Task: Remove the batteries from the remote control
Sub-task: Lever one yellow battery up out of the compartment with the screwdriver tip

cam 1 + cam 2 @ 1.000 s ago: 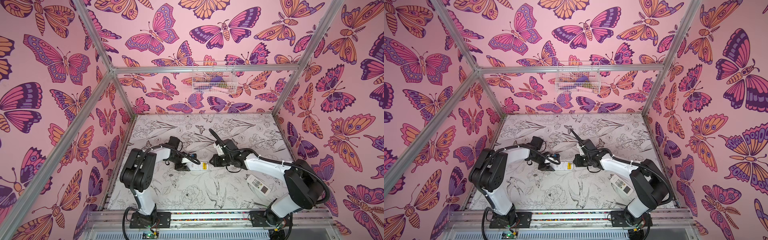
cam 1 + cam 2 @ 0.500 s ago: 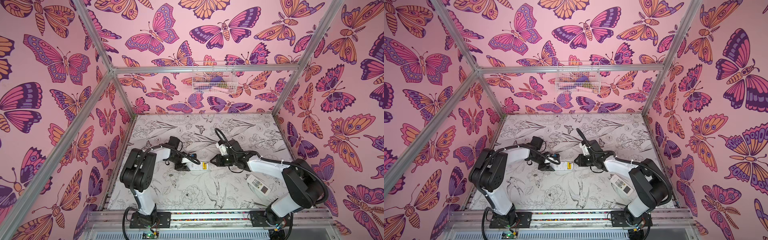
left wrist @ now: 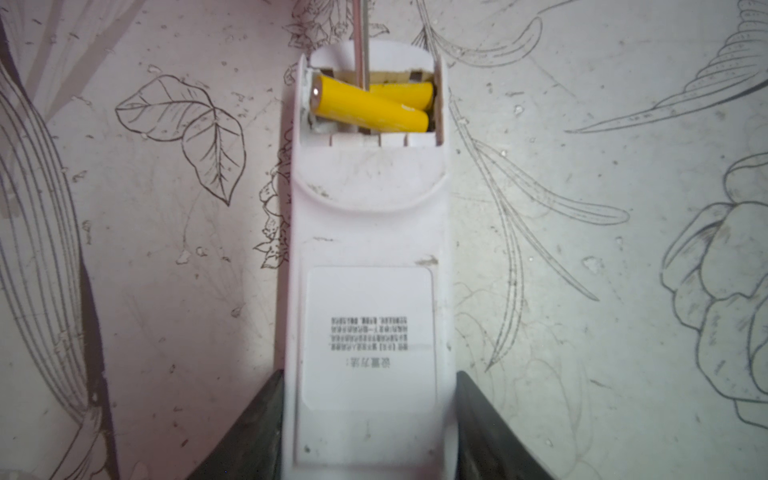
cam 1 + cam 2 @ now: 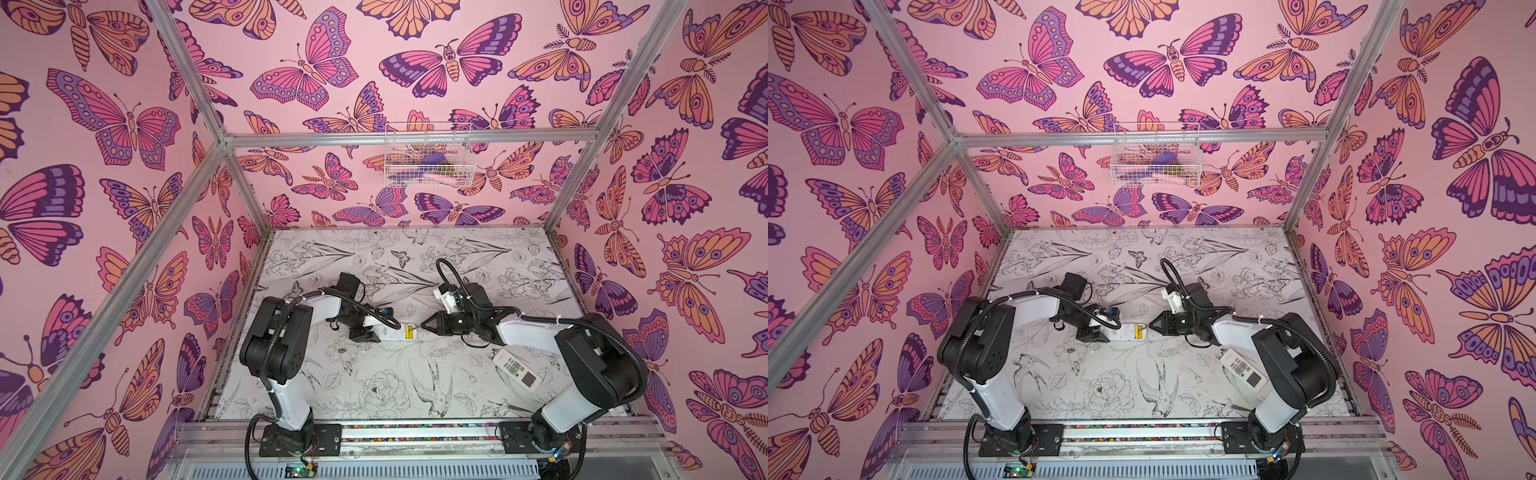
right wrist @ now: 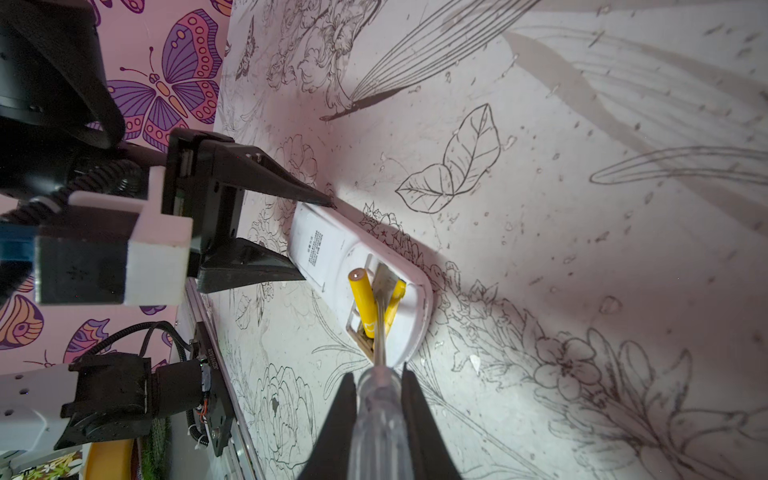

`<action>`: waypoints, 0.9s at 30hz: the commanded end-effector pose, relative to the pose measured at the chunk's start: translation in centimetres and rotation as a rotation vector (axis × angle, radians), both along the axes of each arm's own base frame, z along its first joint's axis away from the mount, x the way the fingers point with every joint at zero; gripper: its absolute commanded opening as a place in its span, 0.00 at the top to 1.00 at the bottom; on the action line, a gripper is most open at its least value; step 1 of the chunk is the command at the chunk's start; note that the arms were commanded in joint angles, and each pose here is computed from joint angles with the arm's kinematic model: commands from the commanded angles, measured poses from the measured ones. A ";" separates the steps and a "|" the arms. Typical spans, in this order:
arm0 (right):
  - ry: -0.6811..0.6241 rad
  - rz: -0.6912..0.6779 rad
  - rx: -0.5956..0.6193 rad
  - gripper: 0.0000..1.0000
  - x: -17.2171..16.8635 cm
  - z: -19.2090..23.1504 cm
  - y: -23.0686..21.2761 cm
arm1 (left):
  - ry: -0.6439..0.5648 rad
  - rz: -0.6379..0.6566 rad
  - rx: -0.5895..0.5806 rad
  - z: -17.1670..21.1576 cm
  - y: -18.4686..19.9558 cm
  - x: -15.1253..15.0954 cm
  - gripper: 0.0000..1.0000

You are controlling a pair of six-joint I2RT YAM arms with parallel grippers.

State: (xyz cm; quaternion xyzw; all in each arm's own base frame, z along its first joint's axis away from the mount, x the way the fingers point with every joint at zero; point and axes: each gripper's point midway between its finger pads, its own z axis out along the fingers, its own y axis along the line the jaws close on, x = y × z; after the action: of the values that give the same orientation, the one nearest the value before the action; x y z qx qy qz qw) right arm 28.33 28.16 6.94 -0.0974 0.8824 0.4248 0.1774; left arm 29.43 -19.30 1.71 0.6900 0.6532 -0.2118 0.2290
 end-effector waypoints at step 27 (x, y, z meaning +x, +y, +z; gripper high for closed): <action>-0.076 0.089 0.066 1.00 5.0 2.4 3.4 | -0.584 0.083 0.010 2.7 0.6 6.7 0.70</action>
State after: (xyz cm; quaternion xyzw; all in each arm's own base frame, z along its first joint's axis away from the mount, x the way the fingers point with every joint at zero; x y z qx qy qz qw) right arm 33.71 29.70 7.61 -0.1095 0.8783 0.4206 0.1993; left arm 35.06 -18.07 3.26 0.6947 0.6154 -0.0259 0.3715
